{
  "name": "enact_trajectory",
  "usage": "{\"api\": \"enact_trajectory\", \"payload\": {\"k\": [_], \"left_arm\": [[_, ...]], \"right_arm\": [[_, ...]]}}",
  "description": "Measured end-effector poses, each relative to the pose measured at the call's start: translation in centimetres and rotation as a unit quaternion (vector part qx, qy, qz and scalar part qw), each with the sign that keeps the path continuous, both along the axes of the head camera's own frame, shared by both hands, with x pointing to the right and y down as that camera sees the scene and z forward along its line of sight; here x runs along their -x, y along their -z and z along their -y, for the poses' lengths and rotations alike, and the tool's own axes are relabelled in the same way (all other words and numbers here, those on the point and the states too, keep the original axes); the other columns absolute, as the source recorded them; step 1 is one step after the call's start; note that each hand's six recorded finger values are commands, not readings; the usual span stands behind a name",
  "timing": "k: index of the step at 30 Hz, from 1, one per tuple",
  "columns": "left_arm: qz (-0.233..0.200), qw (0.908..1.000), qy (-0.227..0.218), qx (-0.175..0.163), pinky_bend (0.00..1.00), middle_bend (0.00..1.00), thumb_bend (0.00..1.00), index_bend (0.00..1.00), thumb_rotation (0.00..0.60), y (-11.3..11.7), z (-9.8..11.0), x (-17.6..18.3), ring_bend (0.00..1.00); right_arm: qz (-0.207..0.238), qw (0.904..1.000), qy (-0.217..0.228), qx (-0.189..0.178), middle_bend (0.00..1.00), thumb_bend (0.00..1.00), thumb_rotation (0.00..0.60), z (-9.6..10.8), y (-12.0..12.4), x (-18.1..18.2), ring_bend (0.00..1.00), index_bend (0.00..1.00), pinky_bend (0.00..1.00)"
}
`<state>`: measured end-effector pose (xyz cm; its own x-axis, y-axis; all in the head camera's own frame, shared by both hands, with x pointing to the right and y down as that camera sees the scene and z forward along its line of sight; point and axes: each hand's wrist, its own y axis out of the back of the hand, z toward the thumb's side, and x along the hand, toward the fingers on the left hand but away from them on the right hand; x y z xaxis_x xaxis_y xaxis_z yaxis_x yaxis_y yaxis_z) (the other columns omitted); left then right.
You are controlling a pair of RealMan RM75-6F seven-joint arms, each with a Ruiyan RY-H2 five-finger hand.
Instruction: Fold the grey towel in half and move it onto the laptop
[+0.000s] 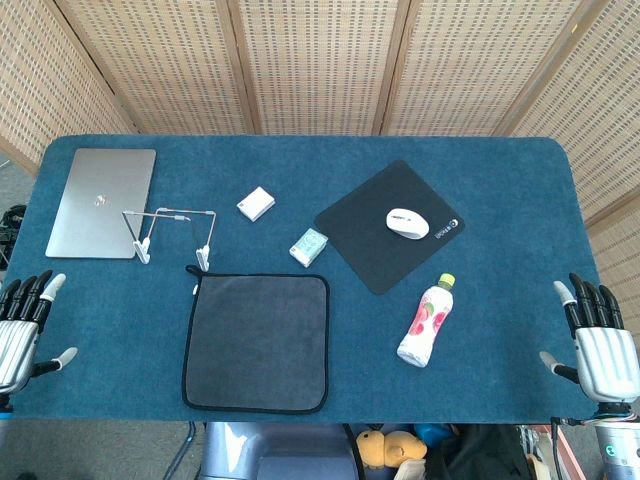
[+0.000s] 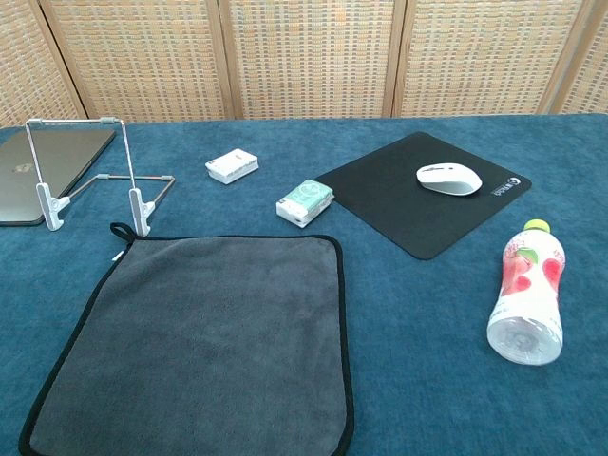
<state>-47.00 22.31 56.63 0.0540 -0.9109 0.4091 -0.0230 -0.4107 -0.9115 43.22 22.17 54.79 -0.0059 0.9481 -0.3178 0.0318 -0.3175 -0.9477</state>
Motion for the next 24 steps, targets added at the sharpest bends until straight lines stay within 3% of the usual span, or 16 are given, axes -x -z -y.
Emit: {"api": "enact_trajectory", "payload": {"k": [7, 13, 19, 24], "left_arm": [[0.001, 1.0, -0.003, 0.001, 0.0, 0.0, 0.15, 0.0, 0.6, -0.2, 0.0, -0.1, 0.0], [-0.012, 0.999, -0.042, -0.008, 0.0, 0.0, 0.17, 0.01, 0.6, -0.7, 0.6, -1.1, 0.0], [-0.032, 0.9903, -0.135, -0.017, 0.0, 0.0, 0.19, 0.15, 0.6, -2.4, 1.4, -2.7, 0.0], [-0.039, 0.9717, -0.232, -0.017, 0.0, 0.0, 0.2, 0.27, 0.6, -4.6, 1.8, -3.5, 0.0]], "right_arm": [[0.0, 1.0, 0.002, 0.001, 0.0, 0.0, 0.6, 0.0, -0.1, 0.1, 0.0, 0.0, 0.0], [-0.002, 1.0, -0.003, 0.001, 0.0, 0.0, 0.6, 0.2, -0.2, 0.0, 0.0, 0.0, 0.0], [-0.012, 0.9998, -0.012, 0.006, 0.0, 0.0, 0.6, 0.5, -0.6, -0.3, 0.0, 0.0, 0.0], [-0.023, 0.9994, -0.024, 0.012, 0.0, 0.0, 0.6, 1.0, -1.2, -0.8, 0.0, 0.0, 0.0]]}}
